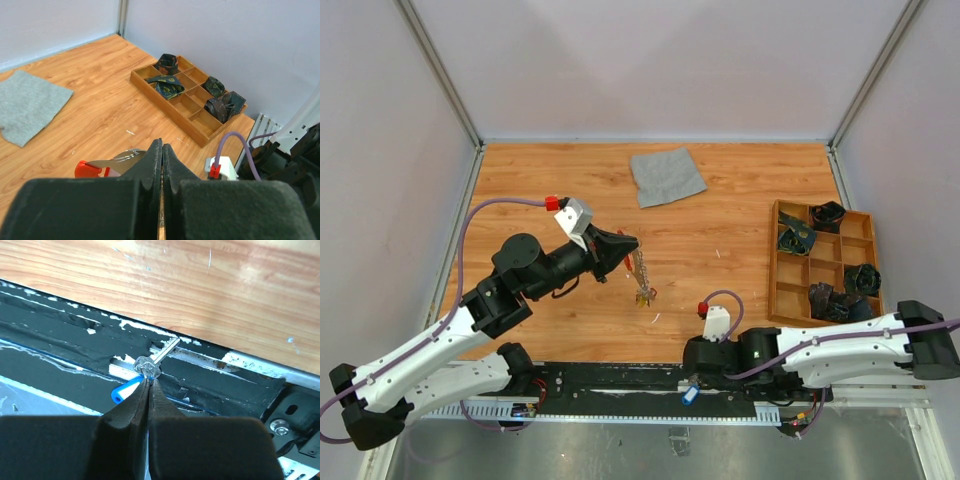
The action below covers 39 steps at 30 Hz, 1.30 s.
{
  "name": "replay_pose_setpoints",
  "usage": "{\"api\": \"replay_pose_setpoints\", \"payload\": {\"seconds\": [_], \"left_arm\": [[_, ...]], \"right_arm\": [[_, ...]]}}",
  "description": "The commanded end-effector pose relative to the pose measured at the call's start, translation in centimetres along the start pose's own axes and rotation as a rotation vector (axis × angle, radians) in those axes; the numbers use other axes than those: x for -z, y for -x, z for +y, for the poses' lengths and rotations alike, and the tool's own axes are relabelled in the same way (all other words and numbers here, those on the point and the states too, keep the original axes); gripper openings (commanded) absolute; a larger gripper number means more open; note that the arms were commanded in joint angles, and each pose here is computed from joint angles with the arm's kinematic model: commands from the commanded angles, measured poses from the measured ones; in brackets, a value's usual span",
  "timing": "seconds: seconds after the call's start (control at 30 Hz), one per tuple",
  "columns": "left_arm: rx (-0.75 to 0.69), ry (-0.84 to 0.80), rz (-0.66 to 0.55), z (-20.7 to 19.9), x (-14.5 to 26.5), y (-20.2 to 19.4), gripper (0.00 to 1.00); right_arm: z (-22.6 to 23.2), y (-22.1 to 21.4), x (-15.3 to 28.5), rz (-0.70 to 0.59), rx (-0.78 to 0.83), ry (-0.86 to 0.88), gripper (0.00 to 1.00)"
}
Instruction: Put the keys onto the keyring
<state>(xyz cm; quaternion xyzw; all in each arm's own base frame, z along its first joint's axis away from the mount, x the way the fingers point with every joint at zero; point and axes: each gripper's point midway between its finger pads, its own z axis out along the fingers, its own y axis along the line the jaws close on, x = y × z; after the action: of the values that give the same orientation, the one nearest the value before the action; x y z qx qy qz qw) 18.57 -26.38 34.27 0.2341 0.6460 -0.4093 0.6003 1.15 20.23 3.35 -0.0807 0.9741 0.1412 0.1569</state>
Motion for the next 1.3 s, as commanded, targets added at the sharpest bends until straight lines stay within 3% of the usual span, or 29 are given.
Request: {"api": "replay_pose_setpoints", "payload": {"seconds": [0.0, 0.23, 0.27, 0.3, 0.33, 0.47, 0.9, 1.27], "left_arm": [[-0.016, -0.014, -0.056, -0.3, -0.2, 1.5, 0.01], [-0.018, -0.016, -0.047, -0.2, -0.4, 1.0, 0.01], [-0.018, -0.017, -0.048, -0.2, -0.4, 1.0, 0.01], [-0.018, -0.018, -0.046, -0.2, -0.4, 1.0, 0.0], [-0.018, -0.017, -0.046, -0.2, -0.4, 1.0, 0.01], [-0.015, -0.015, -0.045, -0.2, -0.4, 0.9, 0.0], [-0.011, -0.013, -0.041, -0.2, -0.4, 0.8, 0.01], [-0.011, -0.016, -0.035, -0.2, -0.7, 0.6, 0.0]], "right_arm": [[-1.4, 3.7, 1.8, -0.17, 0.048, -0.026, 0.01], [-2.1, 5.5, 2.8, -0.19, 0.098, -0.004, 0.01], [-1.4, 5.2, 2.6, -0.165, 0.152, 0.027, 0.05], [-0.8, 4.5, 2.5, -0.113, 0.192, 0.058, 0.21], [-0.5, 4.1, 2.2, -0.077, 0.232, 0.067, 0.31], [0.3, 2.3, 1.4, 0.045, 0.363, 0.079, 0.39], [1.9, -0.3, -0.4, 0.212, 0.374, 0.172, 0.33], [0.2, -0.7, -0.8, 0.255, 0.331, 0.091, 0.35]]}}
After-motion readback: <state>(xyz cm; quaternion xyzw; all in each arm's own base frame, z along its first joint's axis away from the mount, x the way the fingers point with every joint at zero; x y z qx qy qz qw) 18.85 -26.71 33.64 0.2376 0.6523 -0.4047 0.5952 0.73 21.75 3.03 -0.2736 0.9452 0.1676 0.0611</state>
